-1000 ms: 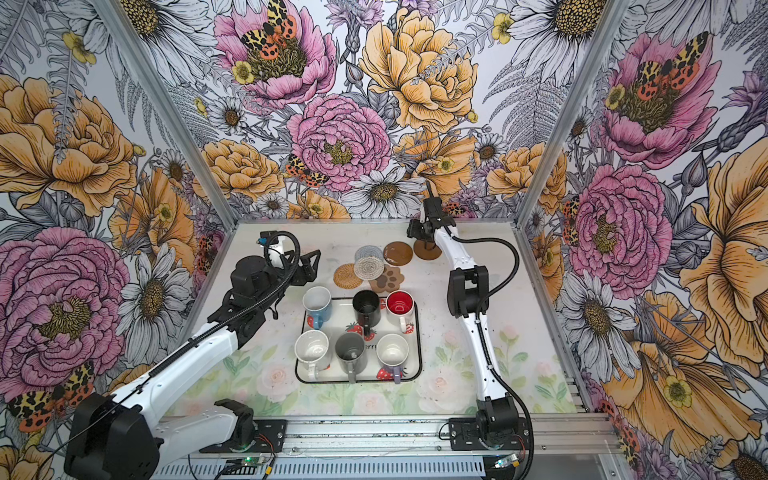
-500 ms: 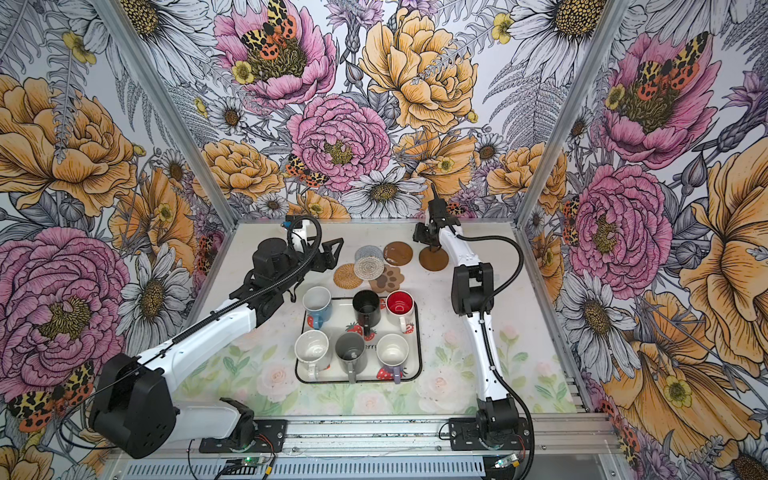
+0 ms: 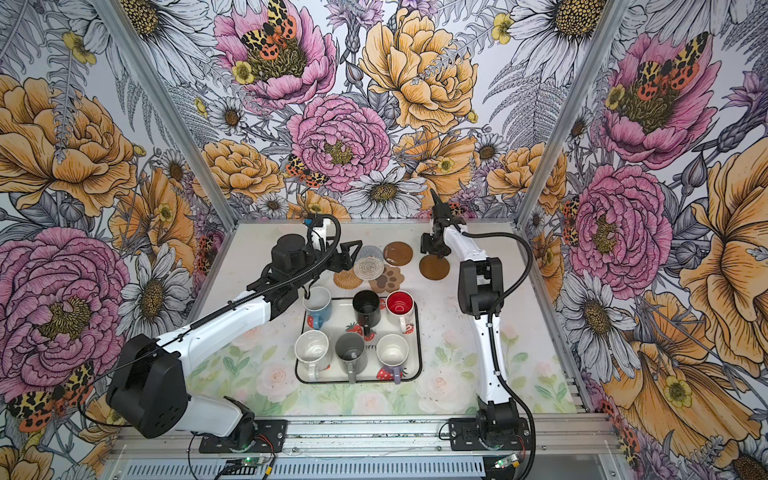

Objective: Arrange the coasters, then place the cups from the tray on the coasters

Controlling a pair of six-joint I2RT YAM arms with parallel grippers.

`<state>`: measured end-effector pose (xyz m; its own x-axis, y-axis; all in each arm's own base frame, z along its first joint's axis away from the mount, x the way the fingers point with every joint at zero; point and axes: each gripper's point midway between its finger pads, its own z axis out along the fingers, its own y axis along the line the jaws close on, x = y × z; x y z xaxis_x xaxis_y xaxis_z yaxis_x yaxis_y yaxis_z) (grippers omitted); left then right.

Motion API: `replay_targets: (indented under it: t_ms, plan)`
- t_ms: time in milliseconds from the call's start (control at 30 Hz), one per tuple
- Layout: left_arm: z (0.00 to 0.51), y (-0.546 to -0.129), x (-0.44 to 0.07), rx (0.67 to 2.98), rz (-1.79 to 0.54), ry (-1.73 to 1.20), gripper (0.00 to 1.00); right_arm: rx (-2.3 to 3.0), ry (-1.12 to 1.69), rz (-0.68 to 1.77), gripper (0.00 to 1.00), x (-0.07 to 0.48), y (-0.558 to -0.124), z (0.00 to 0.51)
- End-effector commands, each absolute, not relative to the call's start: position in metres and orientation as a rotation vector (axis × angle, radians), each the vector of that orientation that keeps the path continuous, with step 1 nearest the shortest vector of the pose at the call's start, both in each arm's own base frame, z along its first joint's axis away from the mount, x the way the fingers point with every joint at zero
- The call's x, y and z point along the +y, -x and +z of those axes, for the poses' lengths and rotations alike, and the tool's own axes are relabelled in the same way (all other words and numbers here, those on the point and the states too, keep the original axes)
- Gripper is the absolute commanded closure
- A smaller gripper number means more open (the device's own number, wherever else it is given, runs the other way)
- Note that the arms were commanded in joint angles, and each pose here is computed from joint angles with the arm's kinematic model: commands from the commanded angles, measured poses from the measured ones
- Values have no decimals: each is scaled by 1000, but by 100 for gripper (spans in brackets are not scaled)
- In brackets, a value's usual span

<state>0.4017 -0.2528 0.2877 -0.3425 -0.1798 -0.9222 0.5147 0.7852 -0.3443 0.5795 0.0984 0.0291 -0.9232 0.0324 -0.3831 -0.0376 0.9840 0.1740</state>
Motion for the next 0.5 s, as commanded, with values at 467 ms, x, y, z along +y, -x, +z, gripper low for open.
replay_targets:
  t_ms: [467]
  plan:
    - [299, -392, -254, 1745, -738, -277, 12, 2696, 401, -143, 30, 123, -547, 68]
